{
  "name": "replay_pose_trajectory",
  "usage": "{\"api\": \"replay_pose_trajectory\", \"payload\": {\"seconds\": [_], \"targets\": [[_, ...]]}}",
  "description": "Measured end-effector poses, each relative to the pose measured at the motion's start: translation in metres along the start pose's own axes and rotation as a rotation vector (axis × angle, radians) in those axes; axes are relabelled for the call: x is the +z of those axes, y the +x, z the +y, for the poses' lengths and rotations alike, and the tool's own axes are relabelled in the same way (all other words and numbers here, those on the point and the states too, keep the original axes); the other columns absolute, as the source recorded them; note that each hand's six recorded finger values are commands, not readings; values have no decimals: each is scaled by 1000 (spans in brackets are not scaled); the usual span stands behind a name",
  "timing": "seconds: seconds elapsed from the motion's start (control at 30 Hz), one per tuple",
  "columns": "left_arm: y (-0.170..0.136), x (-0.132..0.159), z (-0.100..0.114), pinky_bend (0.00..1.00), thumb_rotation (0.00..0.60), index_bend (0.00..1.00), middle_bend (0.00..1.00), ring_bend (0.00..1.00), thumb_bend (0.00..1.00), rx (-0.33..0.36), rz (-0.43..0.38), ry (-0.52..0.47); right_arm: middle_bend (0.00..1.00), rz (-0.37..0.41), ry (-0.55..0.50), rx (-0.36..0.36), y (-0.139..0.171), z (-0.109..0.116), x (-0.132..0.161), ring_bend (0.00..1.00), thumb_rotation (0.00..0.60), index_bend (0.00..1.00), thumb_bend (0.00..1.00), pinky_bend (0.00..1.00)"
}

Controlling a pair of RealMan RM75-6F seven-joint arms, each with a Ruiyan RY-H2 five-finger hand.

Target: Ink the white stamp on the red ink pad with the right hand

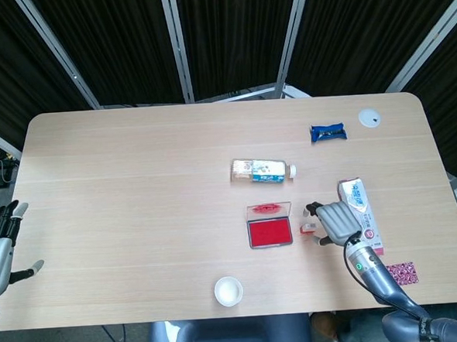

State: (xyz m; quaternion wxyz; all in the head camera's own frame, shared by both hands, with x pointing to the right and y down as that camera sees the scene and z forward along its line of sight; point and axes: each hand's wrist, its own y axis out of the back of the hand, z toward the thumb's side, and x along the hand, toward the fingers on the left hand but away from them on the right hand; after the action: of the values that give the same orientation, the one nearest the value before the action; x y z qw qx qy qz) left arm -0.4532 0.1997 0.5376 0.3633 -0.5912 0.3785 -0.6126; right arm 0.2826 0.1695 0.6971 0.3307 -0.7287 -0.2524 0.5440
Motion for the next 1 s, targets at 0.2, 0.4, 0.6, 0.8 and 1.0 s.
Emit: {"api": "replay_pose_trajectory", "payload": {"seconds": [0.2,0.4,0.6,0.8,1.0], "targets": [[0,-1,0,0,600,0,0,0,1,0,2,2,412,15,21,7,-10,-9,11,864,600,376,222,964],[2,-3,-1,0,600,0,0,0,1,-1,9,2,431,5,34,32,-14,-17,11,864,600,394,236,963],[3,-3,-1,0,600,0,0,0,0,-5,10,4,450,-8,45,44,-16,-19,8,864,600,410,273,963],[2,-3,-2,0,600,0,0,0,1,-7,12,6,478,-13,48,44,-16,-20,6,864,600,438,288,963],[2,-2,-3,0,600,0,0,0,1,-8,11,10,519,-14,50,44,-16,-21,4,864,600,480,301,963]]}}
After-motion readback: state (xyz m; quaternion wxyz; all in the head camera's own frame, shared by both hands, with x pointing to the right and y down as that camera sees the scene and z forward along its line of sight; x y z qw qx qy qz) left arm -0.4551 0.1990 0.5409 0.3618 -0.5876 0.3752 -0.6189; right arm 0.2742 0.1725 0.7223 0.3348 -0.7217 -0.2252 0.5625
